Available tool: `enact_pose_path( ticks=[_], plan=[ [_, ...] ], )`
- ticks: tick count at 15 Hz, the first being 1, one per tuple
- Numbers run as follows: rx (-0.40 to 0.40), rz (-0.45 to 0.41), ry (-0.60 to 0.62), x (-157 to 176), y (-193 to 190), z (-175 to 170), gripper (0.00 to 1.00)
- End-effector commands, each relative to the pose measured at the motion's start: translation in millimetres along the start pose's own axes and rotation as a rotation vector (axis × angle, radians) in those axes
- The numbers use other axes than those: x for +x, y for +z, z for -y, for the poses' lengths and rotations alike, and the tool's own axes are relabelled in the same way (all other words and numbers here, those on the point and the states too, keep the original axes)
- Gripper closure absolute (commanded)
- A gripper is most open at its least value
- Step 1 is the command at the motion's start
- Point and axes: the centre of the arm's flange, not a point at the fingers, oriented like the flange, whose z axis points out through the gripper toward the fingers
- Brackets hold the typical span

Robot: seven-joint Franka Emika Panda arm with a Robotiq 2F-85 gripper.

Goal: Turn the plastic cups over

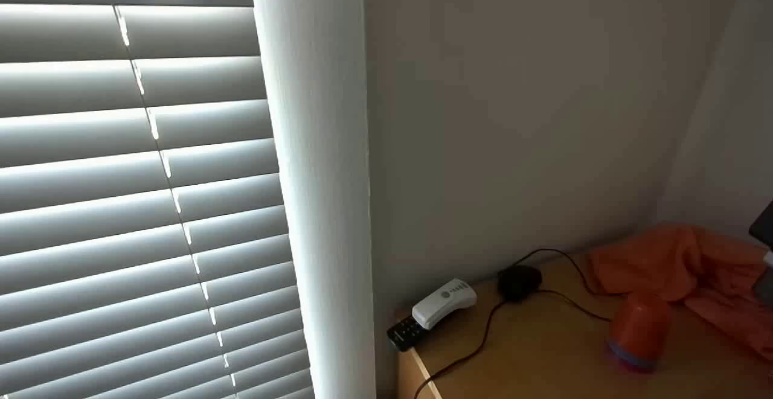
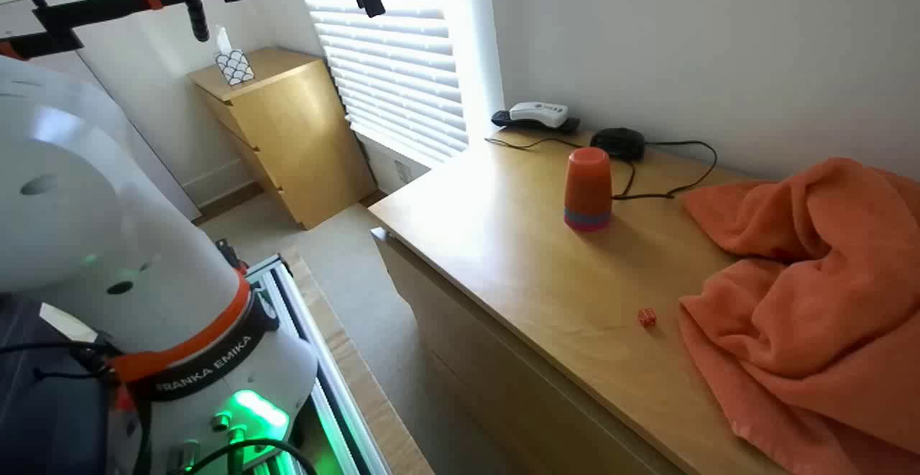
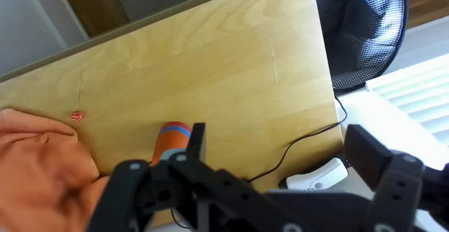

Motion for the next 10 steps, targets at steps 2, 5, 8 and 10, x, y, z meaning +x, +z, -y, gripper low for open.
enact_pose_path(
  ticks=[2, 5, 8, 10],
  plan=[
    [0.0, 0.0, 0.0, 0.0, 0.0, 0.0, 0.0],
    [0.0, 0.0, 0.0, 0.0, 0.0, 0.0, 0.0],
    [0.0, 0.0, 0.0, 0.0, 0.0, 0.0, 0.0],
    [0.019, 0.031, 0.054, 18.2, 1.3, -9.5, 0.0]
  ],
)
